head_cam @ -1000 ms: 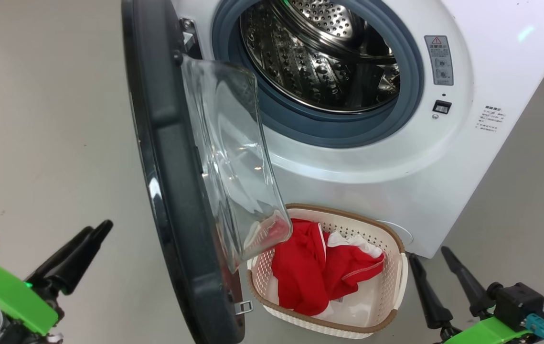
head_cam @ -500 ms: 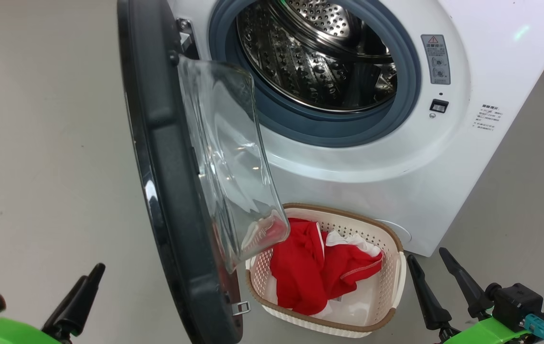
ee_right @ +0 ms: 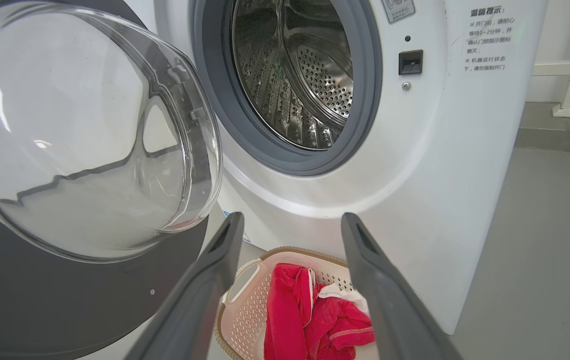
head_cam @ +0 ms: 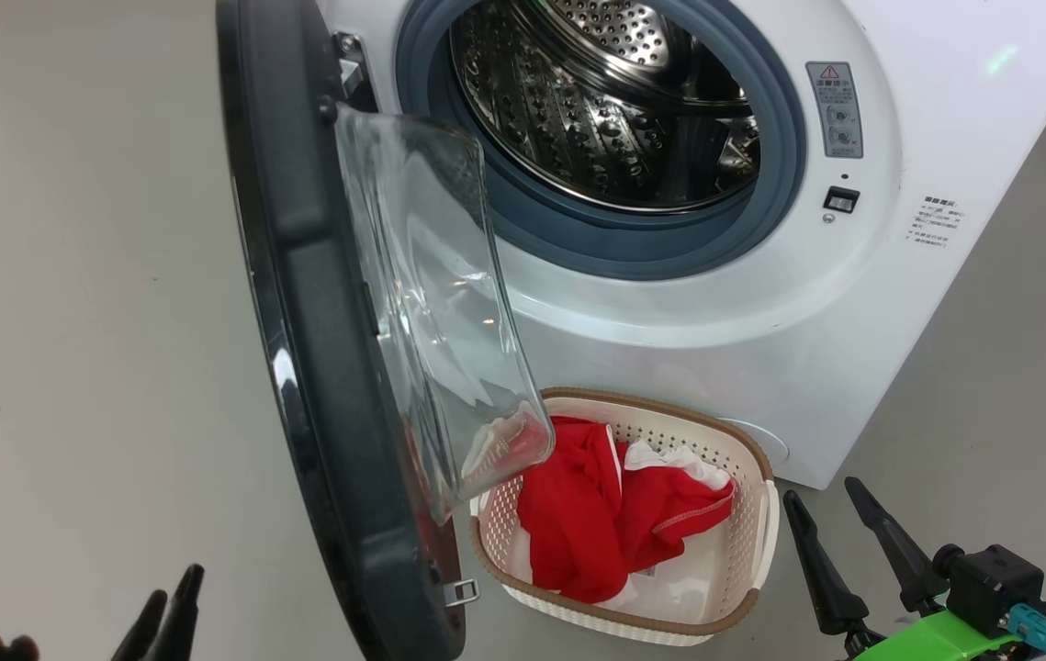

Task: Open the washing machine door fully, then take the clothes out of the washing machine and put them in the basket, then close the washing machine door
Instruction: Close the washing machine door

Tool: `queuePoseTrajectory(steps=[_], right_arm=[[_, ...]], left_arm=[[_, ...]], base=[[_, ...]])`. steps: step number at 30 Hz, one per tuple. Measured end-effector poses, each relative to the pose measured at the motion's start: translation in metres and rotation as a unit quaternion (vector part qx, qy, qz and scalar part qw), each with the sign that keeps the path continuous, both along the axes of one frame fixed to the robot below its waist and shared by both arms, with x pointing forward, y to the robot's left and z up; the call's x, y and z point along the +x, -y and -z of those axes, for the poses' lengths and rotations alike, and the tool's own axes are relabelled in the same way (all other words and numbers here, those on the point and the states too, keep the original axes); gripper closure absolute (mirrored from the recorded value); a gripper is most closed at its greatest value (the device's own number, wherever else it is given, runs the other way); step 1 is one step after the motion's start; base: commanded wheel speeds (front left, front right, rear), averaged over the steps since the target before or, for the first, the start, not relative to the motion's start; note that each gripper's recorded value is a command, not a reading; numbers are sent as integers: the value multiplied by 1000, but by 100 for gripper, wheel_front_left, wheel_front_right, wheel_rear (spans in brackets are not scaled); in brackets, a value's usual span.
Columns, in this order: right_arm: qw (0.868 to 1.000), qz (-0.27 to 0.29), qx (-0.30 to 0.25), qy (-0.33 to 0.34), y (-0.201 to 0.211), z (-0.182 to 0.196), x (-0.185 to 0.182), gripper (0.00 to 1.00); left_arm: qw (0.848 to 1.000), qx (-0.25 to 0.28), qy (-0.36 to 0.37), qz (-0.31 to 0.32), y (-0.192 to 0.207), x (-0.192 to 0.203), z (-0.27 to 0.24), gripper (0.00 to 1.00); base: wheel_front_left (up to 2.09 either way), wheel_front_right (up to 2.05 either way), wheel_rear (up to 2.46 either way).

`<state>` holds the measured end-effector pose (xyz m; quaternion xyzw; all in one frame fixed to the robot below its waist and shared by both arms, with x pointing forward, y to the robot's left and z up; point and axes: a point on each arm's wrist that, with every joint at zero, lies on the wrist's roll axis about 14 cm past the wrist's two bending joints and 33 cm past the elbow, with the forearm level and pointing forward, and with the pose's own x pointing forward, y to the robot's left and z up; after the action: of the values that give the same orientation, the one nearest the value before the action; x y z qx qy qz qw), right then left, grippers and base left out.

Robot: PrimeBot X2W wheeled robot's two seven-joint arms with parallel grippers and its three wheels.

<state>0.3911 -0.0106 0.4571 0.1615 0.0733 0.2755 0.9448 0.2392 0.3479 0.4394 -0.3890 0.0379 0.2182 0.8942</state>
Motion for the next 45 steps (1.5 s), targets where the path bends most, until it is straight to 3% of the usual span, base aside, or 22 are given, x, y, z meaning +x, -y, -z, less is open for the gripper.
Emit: queuePoseTrajectory(steps=[5, 12, 22, 30, 45], right_arm=[[1000, 1, 0, 1, 0, -1, 0, 0], [1000, 0, 0, 3, 0, -2, 0, 0], [1000, 1, 0, 3, 0, -2, 0, 0], [1000, 4, 0, 2, 3, -2, 0, 0], [1000, 11, 0, 5, 6, -3, 2, 0]], left_arm=[[1000, 17, -6, -11, 1, 0, 6, 0], [992, 119, -25, -15, -5, -4, 2, 0], [962, 271, -42, -2, 3, 1, -21, 0], [940, 338, -41, -7, 7, 7, -41, 0], [938, 342, -58, -7, 17, -4, -33, 0]], base=[[0, 0, 0], [0, 0, 0], [0, 0, 0], [0, 0, 0], [0, 0, 0]])
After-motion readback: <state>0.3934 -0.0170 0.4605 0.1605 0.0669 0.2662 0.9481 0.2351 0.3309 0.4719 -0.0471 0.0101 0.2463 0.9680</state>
